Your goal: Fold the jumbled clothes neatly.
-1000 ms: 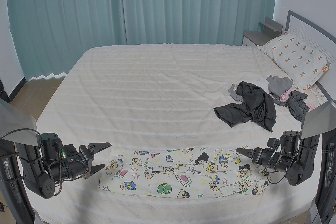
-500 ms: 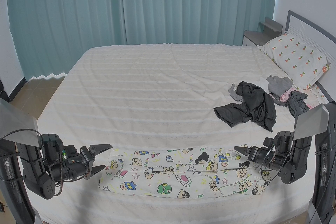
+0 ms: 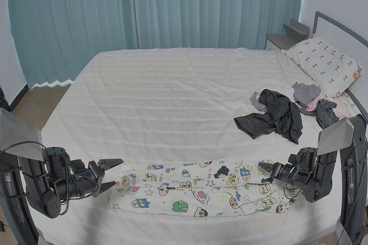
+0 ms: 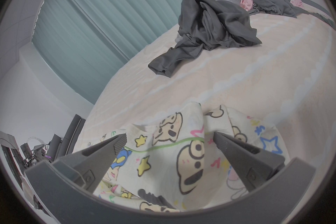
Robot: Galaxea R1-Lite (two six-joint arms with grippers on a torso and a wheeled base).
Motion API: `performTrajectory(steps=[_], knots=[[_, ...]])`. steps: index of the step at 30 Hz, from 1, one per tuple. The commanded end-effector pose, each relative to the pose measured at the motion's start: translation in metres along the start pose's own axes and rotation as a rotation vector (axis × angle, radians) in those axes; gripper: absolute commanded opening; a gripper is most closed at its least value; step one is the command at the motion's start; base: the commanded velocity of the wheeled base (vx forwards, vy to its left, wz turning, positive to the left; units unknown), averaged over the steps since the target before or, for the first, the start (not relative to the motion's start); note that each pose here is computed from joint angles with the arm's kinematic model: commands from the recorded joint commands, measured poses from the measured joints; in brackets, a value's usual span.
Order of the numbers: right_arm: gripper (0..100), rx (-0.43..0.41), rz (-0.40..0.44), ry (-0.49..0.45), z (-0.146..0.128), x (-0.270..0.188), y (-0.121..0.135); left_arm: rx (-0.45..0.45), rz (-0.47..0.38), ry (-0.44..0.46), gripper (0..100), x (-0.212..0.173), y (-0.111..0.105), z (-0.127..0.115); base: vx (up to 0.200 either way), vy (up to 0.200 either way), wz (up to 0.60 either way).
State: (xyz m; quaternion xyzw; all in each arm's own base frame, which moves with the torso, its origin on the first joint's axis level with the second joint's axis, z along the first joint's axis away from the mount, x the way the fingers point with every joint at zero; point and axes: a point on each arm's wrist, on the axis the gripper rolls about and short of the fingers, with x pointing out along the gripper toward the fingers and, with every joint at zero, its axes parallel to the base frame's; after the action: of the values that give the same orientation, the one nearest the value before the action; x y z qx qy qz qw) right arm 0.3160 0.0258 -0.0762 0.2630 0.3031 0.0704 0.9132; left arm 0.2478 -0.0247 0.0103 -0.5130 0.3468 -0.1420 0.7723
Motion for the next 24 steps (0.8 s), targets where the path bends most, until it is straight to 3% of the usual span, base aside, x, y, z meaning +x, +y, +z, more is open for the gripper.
performTrajectory(steps=[1, 8, 13, 23, 24], knots=[[100, 0.005, -0.016, -0.005, 0.001, 0.000, -0.002, 0.007, -0.010, -0.007, 100, 0.000, -0.001, 0.001, 0.000, 0.000, 0.00], [100, 0.005, 0.016, -0.066, 0.014, -0.015, 0.008, 0.007, -0.010, -0.007, 100, 0.000, -0.001, 0.001, 0.000, 0.000, 0.00], [100, 0.031, 0.059, -0.047, 0.015, -0.034, 0.022, 0.009, -0.010, -0.003, 100, 0.001, -0.001, 0.000, 0.000, 0.000, 0.00], [100, 0.017, 0.066, -0.020, 0.009, -0.028, 0.019, 0.024, -0.004, 0.000, 100, 0.001, 0.000, -0.001, 0.000, 0.000, 0.00], [0, 0.016, 0.064, -0.019, 0.008, -0.027, 0.019, 0.024, -0.004, 0.000, 100, 0.001, 0.000, -0.001, 0.000, 0.000, 0.00]])
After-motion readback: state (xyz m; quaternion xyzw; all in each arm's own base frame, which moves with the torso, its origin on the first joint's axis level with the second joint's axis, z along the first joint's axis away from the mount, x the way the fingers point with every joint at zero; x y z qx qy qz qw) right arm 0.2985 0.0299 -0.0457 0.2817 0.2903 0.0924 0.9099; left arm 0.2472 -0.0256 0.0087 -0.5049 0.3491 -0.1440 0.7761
